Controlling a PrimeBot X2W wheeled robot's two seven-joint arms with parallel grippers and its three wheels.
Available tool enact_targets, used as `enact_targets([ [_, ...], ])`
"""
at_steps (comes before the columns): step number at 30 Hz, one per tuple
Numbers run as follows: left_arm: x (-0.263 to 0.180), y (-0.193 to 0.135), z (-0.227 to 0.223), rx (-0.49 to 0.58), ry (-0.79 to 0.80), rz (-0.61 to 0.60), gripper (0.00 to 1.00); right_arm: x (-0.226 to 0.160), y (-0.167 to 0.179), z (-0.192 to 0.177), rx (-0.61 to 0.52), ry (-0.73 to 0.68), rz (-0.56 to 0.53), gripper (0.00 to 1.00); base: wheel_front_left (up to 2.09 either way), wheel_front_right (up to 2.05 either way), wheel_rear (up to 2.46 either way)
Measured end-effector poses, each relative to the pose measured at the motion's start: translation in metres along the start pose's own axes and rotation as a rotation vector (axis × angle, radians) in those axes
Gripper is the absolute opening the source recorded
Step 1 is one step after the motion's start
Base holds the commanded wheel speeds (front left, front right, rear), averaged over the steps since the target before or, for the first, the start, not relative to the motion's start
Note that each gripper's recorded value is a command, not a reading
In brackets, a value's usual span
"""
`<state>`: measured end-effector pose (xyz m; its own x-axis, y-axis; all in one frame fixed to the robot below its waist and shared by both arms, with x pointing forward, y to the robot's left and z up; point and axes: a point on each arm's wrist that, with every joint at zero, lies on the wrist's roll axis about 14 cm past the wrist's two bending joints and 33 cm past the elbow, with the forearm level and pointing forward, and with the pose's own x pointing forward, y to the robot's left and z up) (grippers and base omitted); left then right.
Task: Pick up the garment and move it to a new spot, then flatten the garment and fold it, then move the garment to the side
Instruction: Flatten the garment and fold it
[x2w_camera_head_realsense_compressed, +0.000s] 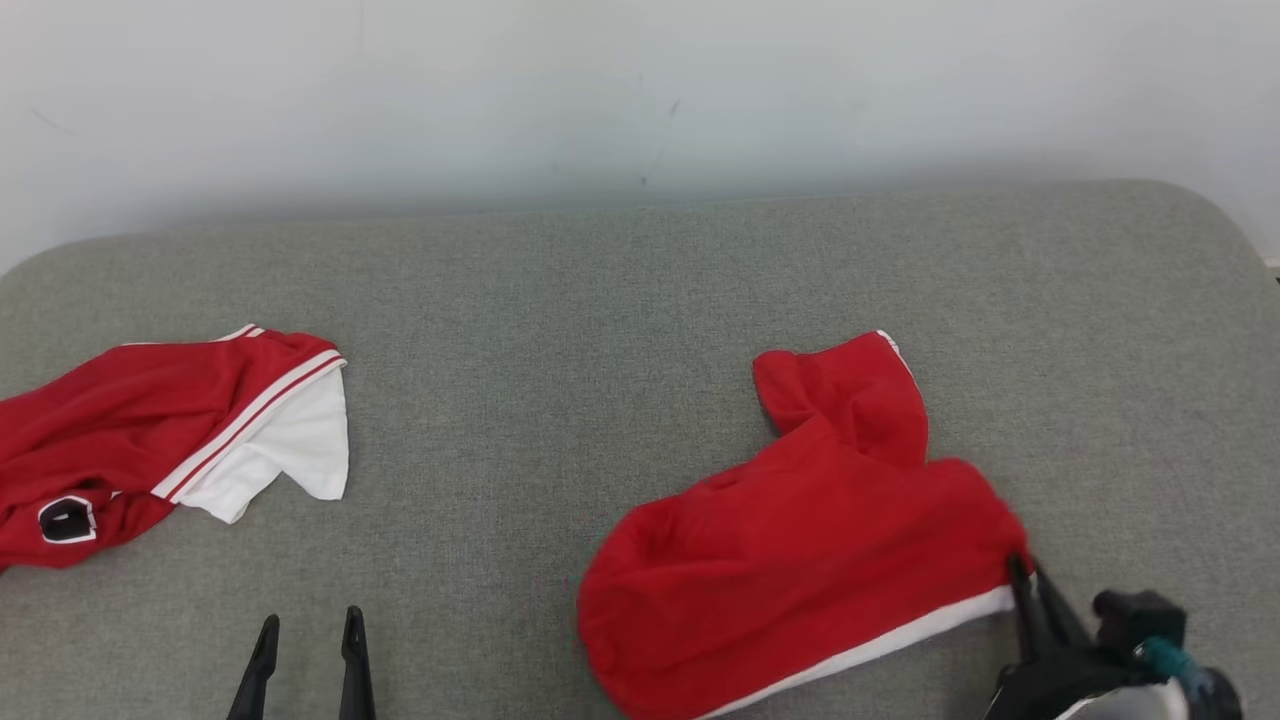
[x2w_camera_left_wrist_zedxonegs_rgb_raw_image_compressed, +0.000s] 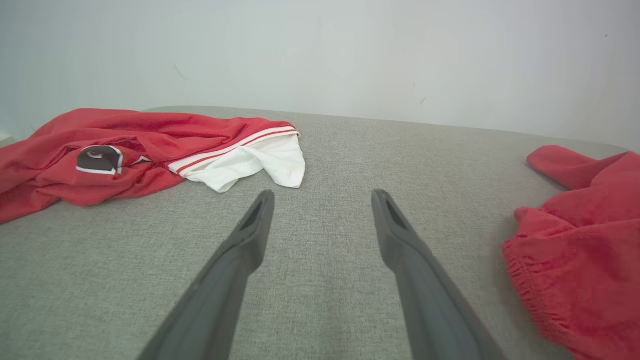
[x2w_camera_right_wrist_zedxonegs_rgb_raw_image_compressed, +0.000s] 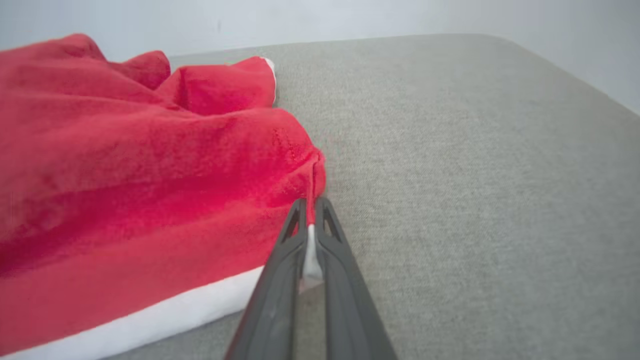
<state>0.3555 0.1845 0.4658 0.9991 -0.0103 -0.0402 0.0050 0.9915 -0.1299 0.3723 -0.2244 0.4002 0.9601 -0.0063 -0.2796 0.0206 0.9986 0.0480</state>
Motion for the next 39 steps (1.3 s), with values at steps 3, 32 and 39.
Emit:
enact_targets([
  [3,0.000,-0.004,-0.001,-0.007,0.003,-0.011,1.00,0.008,-0.018,0.020,-0.019,-0.048,-0.032,0.00,0.00,0.00,0.00],
  [32,-0.005,-0.113,-0.055,-0.082,0.191,-0.358,1.00,-0.032,0.000,0.083,-0.022,-0.304,-0.018,1.00,0.00,0.00,0.00],
  [39,-0.004,-0.144,-0.064,-0.122,0.233,-0.447,1.00,-0.043,0.012,0.069,0.000,-0.277,0.003,1.00,0.00,0.00,0.00],
])
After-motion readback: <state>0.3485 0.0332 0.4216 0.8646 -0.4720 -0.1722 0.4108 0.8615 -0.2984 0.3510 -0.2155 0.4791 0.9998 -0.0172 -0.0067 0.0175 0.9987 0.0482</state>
